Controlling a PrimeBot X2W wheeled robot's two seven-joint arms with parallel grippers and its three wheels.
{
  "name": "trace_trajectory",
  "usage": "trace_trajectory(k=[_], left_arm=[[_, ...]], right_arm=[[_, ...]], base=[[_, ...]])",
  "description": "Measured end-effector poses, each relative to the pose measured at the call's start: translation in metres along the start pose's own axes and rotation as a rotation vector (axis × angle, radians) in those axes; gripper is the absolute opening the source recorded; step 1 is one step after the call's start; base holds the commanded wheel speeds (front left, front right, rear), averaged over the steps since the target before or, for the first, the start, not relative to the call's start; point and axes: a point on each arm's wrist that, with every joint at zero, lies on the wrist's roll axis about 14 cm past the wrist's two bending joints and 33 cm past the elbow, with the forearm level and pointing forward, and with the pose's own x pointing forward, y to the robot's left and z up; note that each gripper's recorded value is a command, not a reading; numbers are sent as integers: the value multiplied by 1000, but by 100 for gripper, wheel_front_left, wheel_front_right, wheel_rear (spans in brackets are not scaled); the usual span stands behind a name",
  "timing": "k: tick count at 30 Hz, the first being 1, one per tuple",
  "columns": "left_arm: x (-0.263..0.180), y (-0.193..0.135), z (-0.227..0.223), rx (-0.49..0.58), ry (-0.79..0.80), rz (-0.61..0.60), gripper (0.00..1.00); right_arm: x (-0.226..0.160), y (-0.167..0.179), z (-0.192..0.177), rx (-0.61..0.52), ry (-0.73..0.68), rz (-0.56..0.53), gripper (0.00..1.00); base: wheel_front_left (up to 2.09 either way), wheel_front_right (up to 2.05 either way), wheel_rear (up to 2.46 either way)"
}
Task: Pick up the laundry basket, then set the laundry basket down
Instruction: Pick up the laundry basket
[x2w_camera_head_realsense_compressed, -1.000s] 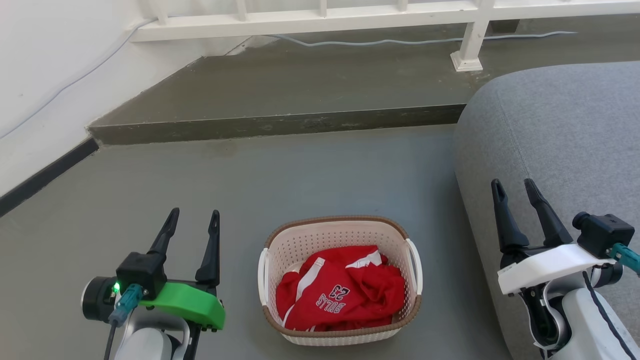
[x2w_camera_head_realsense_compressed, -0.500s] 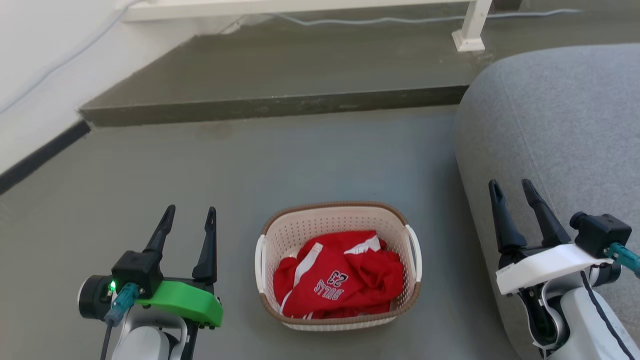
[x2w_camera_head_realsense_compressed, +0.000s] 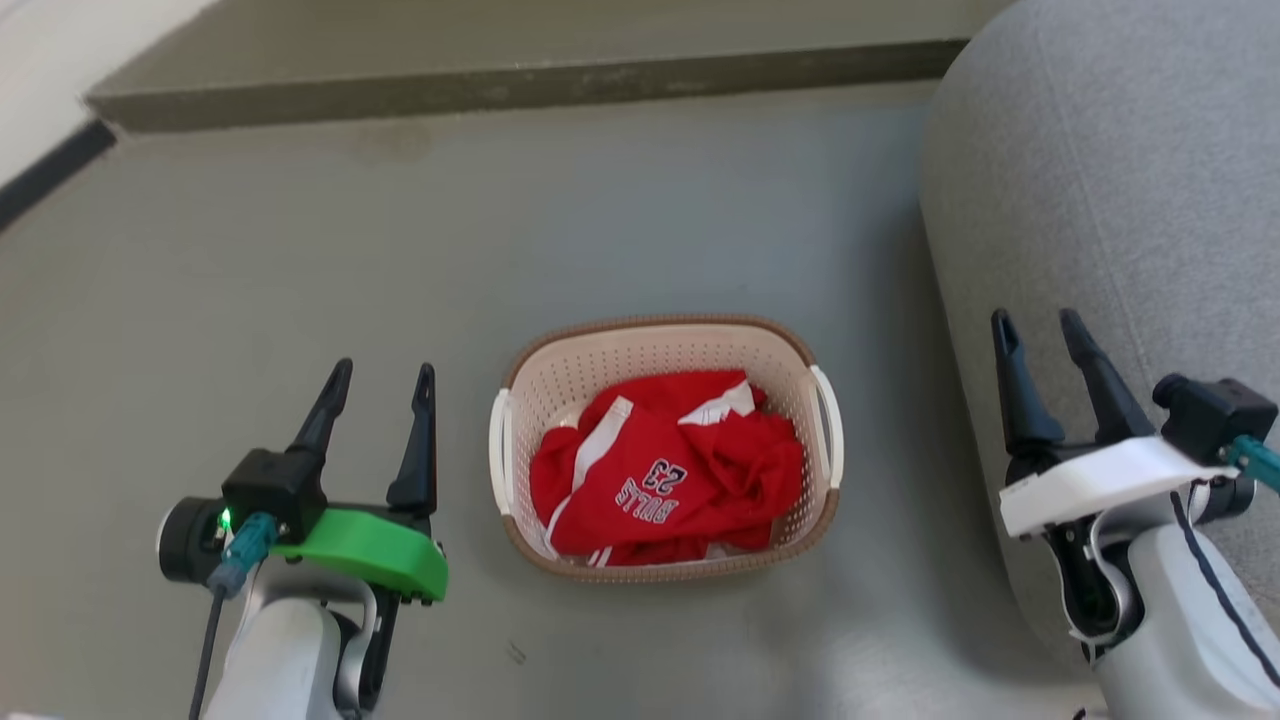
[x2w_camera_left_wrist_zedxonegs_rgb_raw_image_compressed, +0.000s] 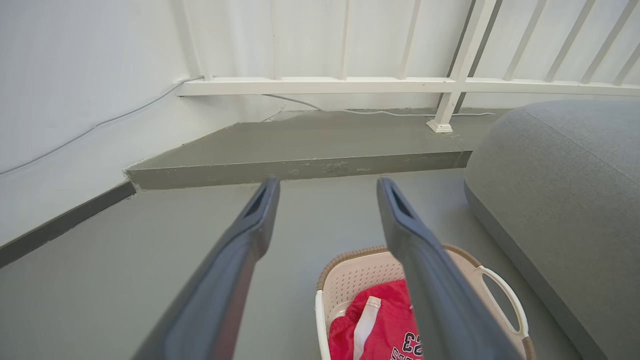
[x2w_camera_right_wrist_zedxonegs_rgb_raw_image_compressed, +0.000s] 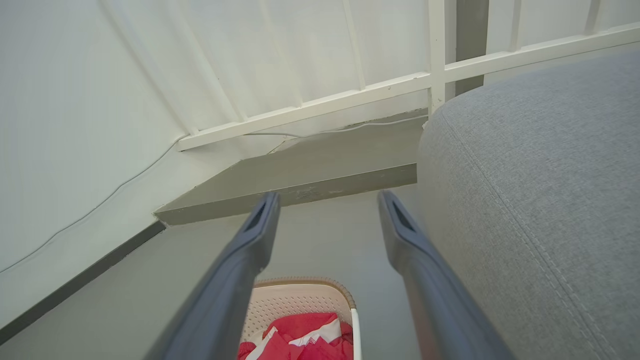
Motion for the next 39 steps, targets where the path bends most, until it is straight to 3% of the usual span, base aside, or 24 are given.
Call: trace_trajectory(k=[7,19,39], left_arm=[[25,6,-27,-15,64,-1,100],[65,18,-69,-45,144,1,100],[82,31,-187,-139,424,7,100]], right_arm=[[29,-8,-13,1,28,-11,100],[64,-23,-67,5,159,-30,100],[81,-44,-194,51,488,-81,100]], base=[[0,0,0],[0,0,0],[0,0,0]])
